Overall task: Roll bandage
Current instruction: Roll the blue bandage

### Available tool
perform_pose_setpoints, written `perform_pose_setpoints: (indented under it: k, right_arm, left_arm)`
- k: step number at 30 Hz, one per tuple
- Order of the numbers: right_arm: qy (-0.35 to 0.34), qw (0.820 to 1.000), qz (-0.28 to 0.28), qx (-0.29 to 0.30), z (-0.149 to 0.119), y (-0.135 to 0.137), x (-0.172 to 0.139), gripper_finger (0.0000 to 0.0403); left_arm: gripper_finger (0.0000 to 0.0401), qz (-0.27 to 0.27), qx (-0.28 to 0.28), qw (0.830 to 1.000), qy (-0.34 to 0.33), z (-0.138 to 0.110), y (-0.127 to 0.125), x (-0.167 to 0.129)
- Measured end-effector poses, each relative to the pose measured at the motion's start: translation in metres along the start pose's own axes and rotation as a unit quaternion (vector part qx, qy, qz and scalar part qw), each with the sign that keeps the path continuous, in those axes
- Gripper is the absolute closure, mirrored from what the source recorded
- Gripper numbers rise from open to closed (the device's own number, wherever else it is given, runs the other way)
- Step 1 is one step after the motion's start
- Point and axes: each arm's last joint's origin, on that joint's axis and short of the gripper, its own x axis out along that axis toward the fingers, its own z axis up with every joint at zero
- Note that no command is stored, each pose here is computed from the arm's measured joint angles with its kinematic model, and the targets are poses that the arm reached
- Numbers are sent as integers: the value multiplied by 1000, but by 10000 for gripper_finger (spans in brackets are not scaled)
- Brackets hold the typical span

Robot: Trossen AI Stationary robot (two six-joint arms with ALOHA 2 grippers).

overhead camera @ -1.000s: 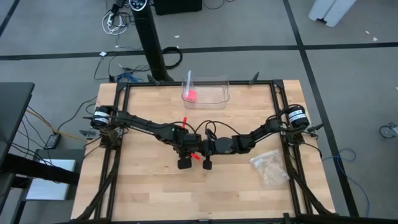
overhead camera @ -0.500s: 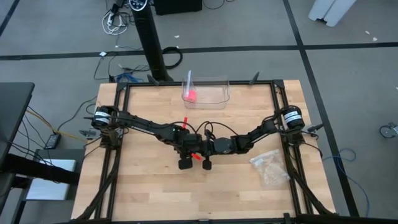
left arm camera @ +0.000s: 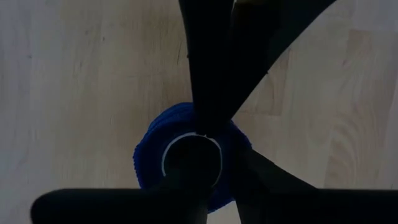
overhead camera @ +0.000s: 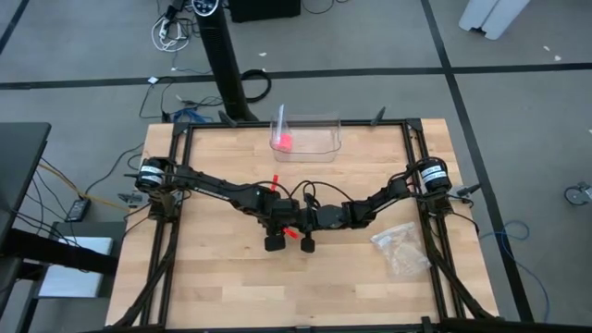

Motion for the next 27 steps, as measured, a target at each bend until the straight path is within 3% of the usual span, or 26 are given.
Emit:
perform_pose_setpoints:
  k: [5, 12, 21, 27]
  right_arm:
    - [1, 1000, 4, -1, 0, 0, 0, 402]
    - [4, 1000, 11, -1, -1, 1, 0, 402]
    - [7, 1000, 13, -1, -2, 3, -1, 402]
    - [7, 1000, 16, -2, -2, 3, -1, 402]
  left_arm:
    - [345, 0, 1, 1000, 0, 0, 0, 0]
    - [386, 1, -2, 1000, -1, 0, 0, -1]
    - [321, 13, -14, 1000, -4, 0, 1, -1]
    - [343, 14, -13, 1000, -1, 2, 1, -3]
